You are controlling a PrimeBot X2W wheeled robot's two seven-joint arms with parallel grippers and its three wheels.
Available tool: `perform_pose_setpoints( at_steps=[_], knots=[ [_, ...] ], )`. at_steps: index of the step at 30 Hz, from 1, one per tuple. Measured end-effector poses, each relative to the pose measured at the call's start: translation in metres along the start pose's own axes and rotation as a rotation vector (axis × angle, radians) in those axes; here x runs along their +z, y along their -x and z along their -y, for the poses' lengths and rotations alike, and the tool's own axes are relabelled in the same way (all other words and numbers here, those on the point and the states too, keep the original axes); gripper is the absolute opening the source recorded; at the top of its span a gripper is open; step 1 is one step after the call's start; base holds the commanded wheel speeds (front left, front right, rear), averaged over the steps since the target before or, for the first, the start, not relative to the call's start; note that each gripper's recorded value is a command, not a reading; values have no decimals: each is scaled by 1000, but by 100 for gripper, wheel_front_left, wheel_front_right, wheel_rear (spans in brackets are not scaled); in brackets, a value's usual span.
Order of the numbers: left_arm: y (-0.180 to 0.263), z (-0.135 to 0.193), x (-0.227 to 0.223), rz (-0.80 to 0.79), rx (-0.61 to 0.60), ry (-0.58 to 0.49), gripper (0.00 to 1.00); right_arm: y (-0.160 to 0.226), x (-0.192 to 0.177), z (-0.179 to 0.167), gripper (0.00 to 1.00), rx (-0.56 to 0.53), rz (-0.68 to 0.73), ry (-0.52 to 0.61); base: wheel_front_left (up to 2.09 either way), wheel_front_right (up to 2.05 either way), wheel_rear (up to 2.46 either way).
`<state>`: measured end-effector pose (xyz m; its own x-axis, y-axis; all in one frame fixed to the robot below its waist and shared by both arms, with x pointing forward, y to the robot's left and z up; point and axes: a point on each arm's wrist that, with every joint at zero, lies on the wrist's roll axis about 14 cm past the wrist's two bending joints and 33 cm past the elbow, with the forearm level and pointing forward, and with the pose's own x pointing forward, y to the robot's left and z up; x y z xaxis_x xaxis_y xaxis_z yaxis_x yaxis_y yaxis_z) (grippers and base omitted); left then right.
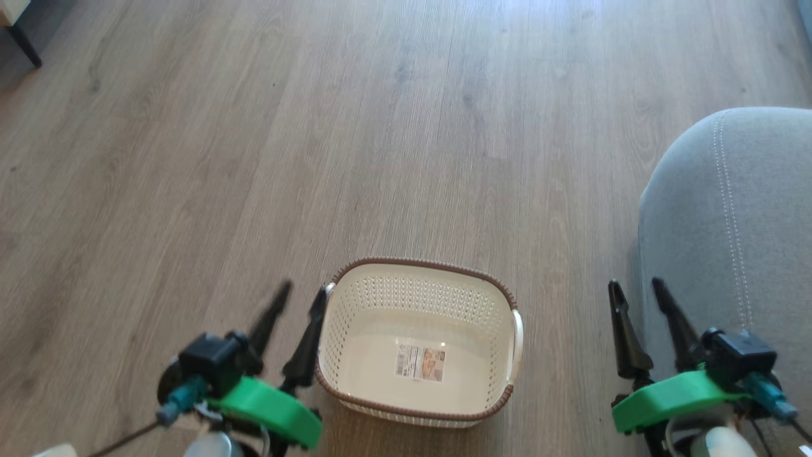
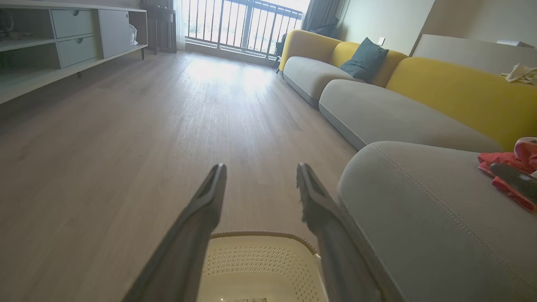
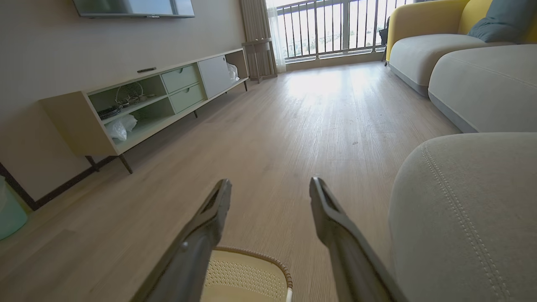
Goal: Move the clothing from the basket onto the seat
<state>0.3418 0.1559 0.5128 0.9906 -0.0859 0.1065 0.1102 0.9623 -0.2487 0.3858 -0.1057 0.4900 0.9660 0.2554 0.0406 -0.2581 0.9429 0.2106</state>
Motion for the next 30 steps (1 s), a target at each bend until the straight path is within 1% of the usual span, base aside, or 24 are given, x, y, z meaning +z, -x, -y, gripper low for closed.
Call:
perform_pose_setpoints(
  at_steps=[3, 5, 30],
  knots=[
    [13, -4, -22, -71, 24, 15, 0, 6, -14, 3, 0, -13, -47, -11, 0, 0, 0],
    [17, -5, -28, -91, 34, 42, 0, 10, -18, 5, 0, -26, -59, -34, 0, 0, 0],
    [11, -17, -33, -112, 102, 289, 0, 18, -20, 26, 0, -134, -68, -295, 0, 0, 0]
  ],
)
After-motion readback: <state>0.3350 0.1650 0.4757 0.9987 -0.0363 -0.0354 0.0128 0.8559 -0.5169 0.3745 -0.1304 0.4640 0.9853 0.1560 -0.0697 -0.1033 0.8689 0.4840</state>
